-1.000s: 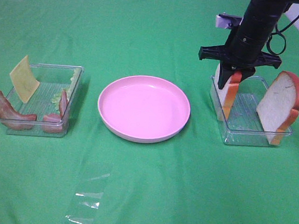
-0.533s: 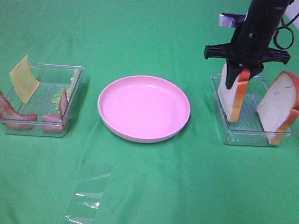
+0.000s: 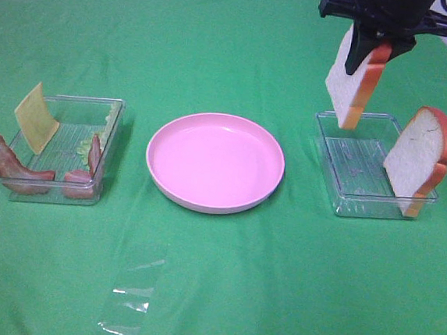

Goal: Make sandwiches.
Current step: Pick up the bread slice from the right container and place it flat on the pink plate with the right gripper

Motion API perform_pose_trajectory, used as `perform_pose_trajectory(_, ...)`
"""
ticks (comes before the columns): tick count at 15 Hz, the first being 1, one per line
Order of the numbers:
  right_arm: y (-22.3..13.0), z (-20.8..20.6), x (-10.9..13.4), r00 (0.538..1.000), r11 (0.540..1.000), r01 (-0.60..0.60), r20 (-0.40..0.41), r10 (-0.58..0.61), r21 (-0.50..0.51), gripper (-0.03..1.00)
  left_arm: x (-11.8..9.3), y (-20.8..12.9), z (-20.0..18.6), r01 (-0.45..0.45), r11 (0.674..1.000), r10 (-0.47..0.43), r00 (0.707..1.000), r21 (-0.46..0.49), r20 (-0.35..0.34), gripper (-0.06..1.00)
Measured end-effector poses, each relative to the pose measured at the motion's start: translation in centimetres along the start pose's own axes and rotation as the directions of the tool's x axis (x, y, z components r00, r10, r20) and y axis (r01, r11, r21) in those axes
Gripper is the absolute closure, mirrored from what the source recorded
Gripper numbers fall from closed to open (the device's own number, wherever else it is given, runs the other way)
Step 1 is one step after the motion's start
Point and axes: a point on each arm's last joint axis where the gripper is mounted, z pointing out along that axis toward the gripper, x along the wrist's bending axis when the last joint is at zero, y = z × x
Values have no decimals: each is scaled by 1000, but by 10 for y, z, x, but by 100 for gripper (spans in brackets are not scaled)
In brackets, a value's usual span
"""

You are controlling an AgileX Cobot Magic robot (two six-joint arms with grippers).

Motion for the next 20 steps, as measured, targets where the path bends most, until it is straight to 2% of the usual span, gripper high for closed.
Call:
perform_pose_trajectory(2, -22, -17, 0, 1000, 1000, -7, -28, 7, 7, 74, 0, 0, 0, 0, 1000, 0, 1000, 0, 0, -4)
perform_pose_trajectory(4, -43, -23, 7, 989, 999, -20, -146, 13, -47, 74, 0, 0, 0, -1, 1000, 1, 1000, 0, 0, -4)
perform_pose_trajectory(5, -51, -16, 12, 973, 997, -34, -230, 17, -72, 74, 0, 0, 0, -1, 1000, 1, 1000, 0, 0, -4)
perform_pose_trajectory(6, -54, -10, 15, 962, 996, -48, -273, 27, -72, 74, 0, 0, 0, -1, 1000, 1, 1000, 0, 0, -4)
perform_pose_trajectory(7, -61, 13, 26, 903, 997, -60, -428, 32, -52, 74, 0, 0, 0, -1, 1000, 1, 1000, 0, 0, -4)
perform_pose_trajectory(10, -54, 48, 47, 806, 997, -73, -590, 50, -14, 74, 0, 0, 0, -1, 1000, 1, 1000, 0, 0, -4)
perform_pose_trajectory(13, -53, 84, 73, 769, 996, -81, -634, 77, 23, 74, 0, 0, 0, -2, 1000, 2, 1000, 0, 0, -4)
perform_pose_trajectory(15, -52, 111, 88, 770, 996, -69, -632, 84, 48, 74, 0, 0, 0, -2, 1000, 2, 1000, 0, 0, -4)
perform_pose_trajectory(20, -31, 139, 94, 773, 995, -102, -627, 95, 25, 74, 0, 0, 0, -2, 1000, 2, 1000, 0, 0, -4)
